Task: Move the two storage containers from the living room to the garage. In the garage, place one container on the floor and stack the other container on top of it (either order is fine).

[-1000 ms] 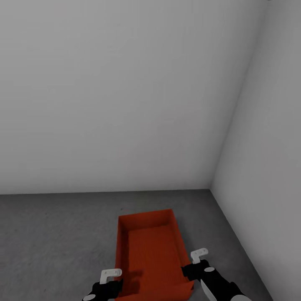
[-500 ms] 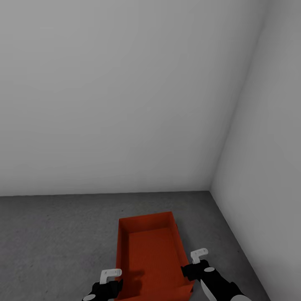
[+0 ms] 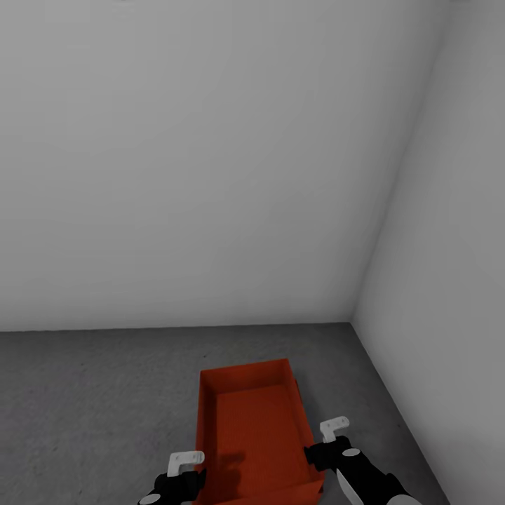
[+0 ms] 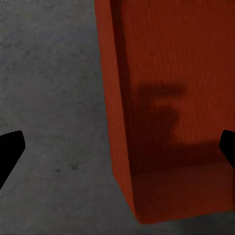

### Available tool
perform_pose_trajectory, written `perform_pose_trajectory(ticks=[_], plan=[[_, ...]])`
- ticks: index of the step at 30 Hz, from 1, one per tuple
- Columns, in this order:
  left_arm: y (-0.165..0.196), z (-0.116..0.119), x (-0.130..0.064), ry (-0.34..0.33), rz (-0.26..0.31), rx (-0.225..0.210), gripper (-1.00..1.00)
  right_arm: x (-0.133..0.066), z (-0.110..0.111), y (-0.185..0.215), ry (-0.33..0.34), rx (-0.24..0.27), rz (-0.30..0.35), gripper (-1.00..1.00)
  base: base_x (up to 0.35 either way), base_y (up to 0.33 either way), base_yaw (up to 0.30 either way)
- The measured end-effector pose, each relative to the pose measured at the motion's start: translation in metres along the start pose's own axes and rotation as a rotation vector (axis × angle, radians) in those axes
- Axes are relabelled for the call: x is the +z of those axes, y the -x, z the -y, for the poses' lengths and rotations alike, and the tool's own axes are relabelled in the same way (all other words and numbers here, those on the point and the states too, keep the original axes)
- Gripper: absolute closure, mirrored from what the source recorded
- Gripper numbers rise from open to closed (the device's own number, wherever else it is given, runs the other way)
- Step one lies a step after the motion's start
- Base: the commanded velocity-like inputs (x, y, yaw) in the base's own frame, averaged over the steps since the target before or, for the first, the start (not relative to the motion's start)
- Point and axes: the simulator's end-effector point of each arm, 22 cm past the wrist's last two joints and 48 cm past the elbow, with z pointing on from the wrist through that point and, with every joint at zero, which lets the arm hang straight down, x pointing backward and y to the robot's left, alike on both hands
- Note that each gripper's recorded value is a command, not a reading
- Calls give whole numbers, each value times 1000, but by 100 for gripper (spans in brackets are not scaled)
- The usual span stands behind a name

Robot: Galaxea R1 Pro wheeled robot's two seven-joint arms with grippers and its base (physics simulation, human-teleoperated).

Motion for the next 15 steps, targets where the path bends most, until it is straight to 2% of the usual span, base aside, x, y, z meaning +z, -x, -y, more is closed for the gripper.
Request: perform_pose_trajectory(ticks=[9, 15], plan=[[7, -2, -13, 21, -5, 2, -100, -13, -1, 8, -1, 5, -3, -100, 0, 0, 0], [9, -9, -21, 60, -26, -3, -100, -21, -4, 12, 1, 7, -8, -100, 0, 0, 0]])
